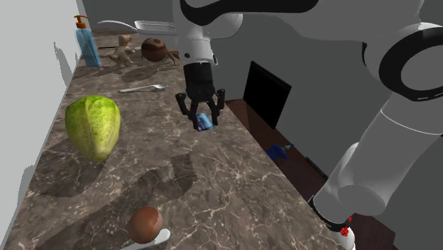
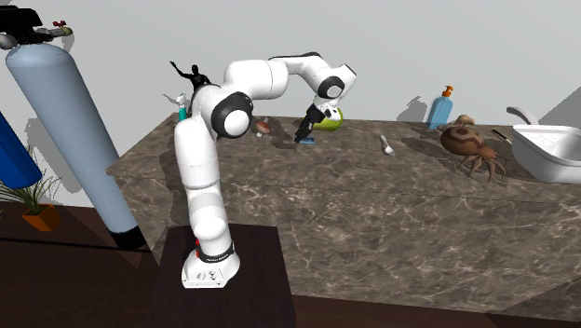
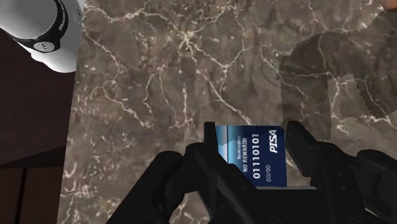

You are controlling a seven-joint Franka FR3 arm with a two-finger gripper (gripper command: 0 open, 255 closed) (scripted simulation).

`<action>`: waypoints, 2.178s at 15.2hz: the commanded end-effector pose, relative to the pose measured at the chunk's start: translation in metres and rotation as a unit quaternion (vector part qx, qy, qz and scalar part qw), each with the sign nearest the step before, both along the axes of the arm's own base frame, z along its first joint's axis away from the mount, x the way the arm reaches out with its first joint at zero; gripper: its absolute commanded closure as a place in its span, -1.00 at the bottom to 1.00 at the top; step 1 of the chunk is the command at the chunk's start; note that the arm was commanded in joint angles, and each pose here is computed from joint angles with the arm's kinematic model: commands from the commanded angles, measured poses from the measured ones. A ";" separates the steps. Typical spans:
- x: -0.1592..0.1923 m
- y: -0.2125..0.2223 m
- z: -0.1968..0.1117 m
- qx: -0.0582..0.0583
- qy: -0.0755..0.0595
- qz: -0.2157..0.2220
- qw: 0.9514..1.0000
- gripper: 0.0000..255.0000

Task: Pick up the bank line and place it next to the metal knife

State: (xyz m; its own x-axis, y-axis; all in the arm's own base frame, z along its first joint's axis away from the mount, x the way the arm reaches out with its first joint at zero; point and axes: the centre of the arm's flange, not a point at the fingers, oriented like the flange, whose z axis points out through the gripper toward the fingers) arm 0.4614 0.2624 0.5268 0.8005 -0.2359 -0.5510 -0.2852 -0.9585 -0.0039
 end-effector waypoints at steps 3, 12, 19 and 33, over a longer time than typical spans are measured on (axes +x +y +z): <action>-0.017 0.052 0.001 0.000 0.000 -0.001 1.000 1.00; -0.054 0.164 0.001 0.000 0.000 -0.001 1.000 1.00; -0.063 0.190 -0.025 0.000 0.000 -0.001 1.000 1.00; -0.063 0.190 -0.067 0.000 0.000 -0.001 1.000 1.00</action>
State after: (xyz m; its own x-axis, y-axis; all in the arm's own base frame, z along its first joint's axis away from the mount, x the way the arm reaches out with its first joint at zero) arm 0.3983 0.4521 0.4602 0.7999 -0.2373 -0.5512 -0.2867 -0.9580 -0.0037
